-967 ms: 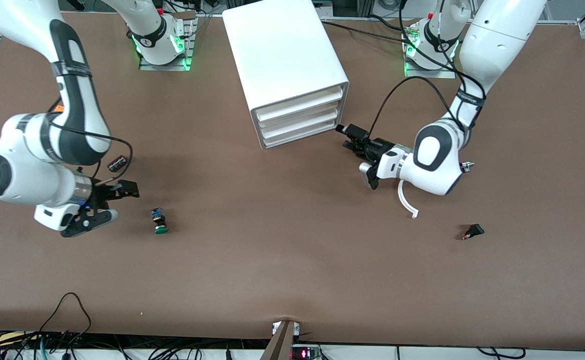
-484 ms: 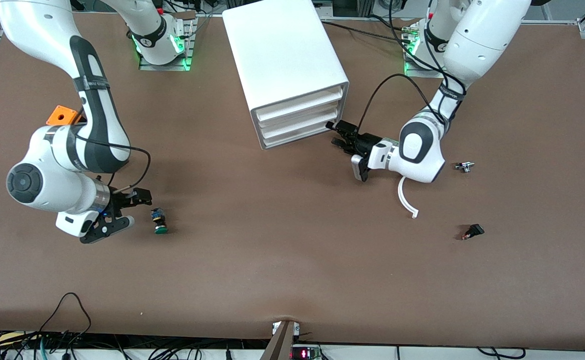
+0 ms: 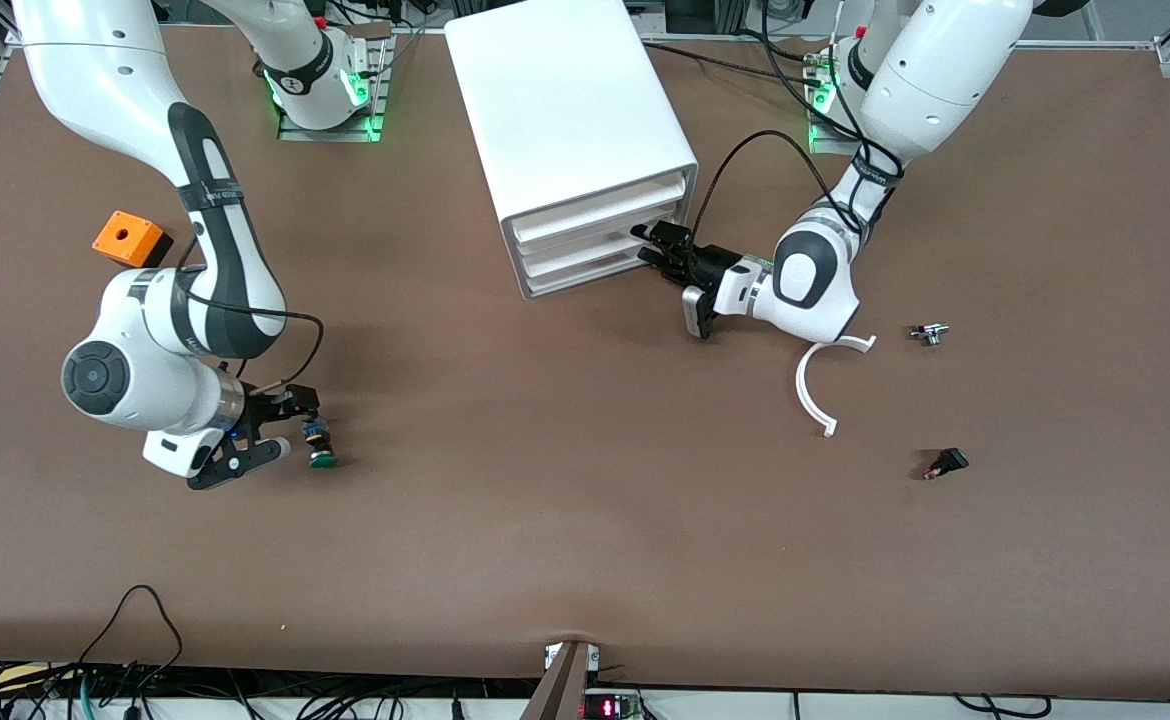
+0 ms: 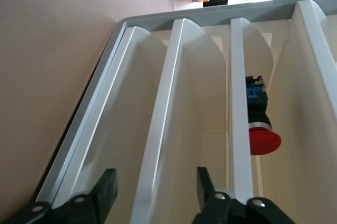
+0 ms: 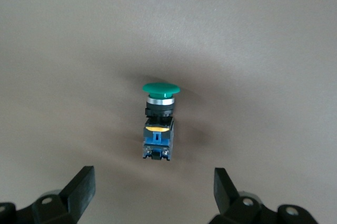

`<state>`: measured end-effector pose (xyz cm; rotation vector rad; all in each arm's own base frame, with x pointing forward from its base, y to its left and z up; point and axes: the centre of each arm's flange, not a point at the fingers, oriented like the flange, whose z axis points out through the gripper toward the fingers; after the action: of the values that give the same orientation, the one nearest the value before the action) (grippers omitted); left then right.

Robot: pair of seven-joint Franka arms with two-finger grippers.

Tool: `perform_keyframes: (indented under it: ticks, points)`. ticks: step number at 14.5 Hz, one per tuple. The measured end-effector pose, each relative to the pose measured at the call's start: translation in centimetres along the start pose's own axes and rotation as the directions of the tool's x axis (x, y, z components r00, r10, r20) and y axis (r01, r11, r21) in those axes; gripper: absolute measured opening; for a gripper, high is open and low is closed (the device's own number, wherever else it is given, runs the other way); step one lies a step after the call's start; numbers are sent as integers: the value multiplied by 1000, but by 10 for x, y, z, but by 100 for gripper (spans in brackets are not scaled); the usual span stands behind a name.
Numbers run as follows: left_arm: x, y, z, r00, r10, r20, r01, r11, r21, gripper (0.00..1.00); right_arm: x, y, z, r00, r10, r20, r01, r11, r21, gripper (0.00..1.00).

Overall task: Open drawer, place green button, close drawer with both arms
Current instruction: 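Grasp the top drawer handle with the left gripper while the right gripper grasps the button, then pull the top drawer open with the left gripper while the right gripper lifts the button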

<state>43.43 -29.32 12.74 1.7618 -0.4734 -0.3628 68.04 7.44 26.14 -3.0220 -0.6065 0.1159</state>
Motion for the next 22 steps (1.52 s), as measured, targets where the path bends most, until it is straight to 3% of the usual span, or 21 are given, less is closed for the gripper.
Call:
perform_keyframes:
  ticks: [2,5,7,14,22]
  points:
    - [-3,-3,3,1000,0,-3,0,1000,-7,60,-3,1,13,1000,3,-10,-3,1000,-9,100]
    - [-3,-2,4,1000,2,-3,-2,1000,-8,27,-9,3,34,1000,10,-19,-10,1000,-20,100]
    - [-3,-3,4,1000,15,-6,-15,1000,-7,14,-12,3,42,1000,11,-13,-11,1000,-20,100]
    - [2,-5,-3,999,32,-21,-32,999,1,15,-14,3,55,1000,-31,-3,31,999,-22,100]
    - [50,-24,-50,992,74,-103,-70,997,33,15,-10,3,66,999,-18,-38,18,1000,-18,100]
